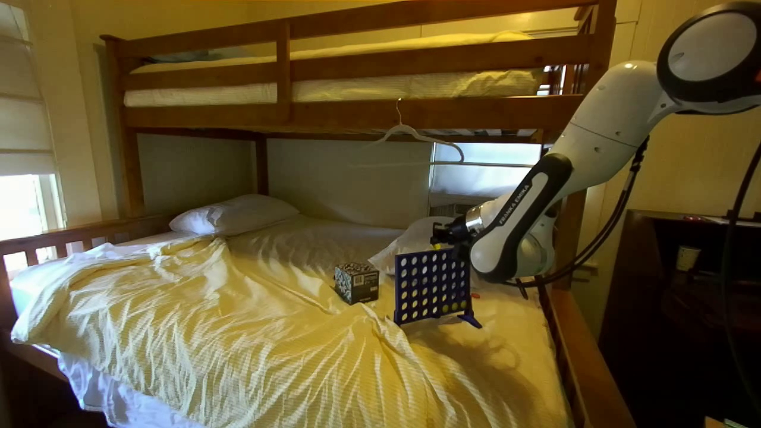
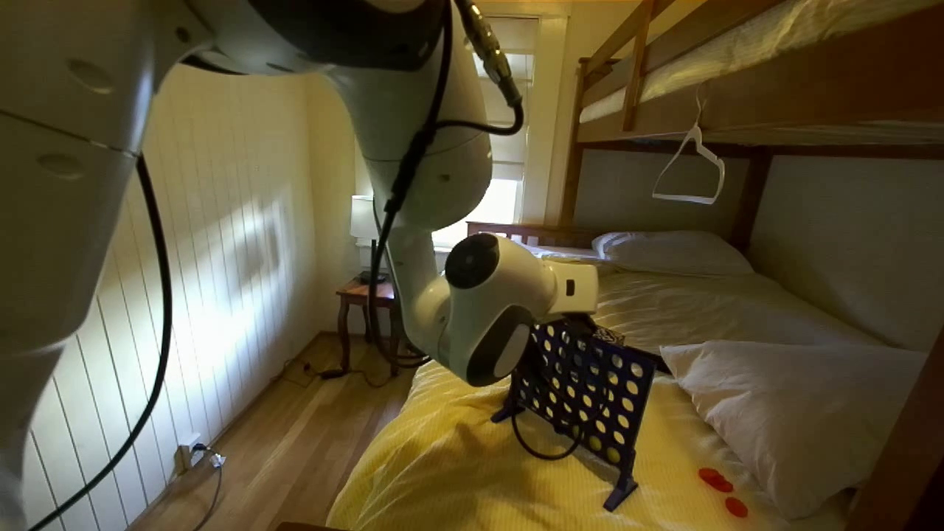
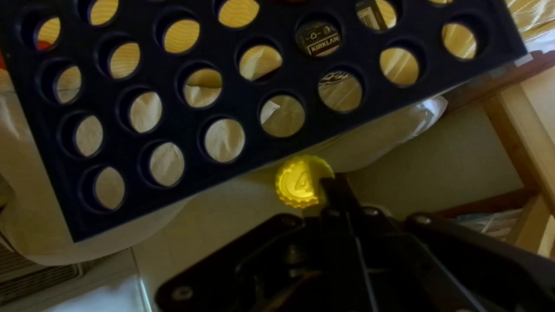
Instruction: Put the yellow chip inside the gameboard.
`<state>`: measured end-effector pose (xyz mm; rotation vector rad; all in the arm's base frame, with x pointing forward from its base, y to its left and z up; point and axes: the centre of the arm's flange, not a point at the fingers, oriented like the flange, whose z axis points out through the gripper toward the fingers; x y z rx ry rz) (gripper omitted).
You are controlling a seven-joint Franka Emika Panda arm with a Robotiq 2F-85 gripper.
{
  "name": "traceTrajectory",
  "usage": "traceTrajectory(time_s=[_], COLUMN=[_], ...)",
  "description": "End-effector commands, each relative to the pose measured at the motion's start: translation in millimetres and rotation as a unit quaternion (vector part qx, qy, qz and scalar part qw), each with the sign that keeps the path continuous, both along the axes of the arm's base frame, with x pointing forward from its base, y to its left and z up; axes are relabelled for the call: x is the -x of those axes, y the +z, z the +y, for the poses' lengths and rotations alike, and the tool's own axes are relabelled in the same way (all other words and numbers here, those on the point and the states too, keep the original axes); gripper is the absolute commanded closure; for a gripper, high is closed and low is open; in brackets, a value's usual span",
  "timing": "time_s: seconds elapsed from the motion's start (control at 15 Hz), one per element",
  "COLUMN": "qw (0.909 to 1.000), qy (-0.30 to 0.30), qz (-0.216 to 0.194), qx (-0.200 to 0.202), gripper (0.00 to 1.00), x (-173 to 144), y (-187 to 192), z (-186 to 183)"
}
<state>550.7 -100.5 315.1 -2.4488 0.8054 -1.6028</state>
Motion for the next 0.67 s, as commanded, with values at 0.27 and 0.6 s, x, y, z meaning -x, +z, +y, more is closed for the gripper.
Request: traceTrajectory(time_s=[0.27, 0.6], qw=[0.9999, 0.9999], qy=[-0.013, -0.009], qz=[0.001, 0.007], qx=[-0.002, 0.001], gripper=[1.00, 1.00], x=[-14.2, -13.2], y=[-4.3, -6.6], z=[1.2, 2.9])
